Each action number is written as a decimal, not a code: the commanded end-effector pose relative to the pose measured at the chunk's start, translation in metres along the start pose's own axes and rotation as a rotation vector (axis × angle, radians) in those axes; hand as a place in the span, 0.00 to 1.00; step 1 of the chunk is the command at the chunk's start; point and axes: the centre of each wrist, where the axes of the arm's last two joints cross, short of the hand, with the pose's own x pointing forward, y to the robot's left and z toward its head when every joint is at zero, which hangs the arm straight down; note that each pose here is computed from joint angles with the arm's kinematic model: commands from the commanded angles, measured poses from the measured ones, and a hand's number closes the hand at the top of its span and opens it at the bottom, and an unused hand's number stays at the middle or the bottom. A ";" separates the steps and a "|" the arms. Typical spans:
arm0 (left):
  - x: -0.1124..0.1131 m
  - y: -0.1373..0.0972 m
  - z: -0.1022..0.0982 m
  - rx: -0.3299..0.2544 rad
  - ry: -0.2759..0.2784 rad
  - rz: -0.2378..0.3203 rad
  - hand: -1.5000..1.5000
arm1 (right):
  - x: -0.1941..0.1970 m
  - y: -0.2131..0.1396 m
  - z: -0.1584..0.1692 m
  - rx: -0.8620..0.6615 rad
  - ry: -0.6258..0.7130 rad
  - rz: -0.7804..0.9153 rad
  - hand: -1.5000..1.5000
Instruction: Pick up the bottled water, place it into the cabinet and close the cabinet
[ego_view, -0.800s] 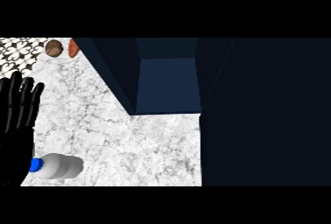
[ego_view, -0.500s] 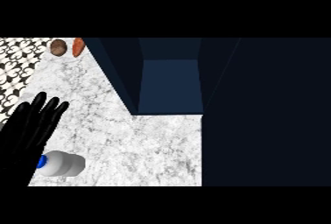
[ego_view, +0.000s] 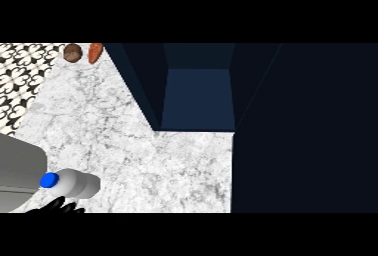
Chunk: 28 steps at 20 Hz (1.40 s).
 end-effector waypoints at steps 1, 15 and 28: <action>0.029 -0.002 0.034 -0.063 0.034 0.074 0.00 | 0.029 -0.001 0.020 0.030 0.005 -0.018 0.00; 0.097 0.010 0.121 -0.041 0.033 0.070 0.00 | 0.057 -0.001 0.056 0.026 0.010 -0.048 0.00; 0.112 0.023 0.145 0.100 0.031 0.029 0.00 | 0.073 -0.003 0.057 0.060 0.005 -0.048 0.00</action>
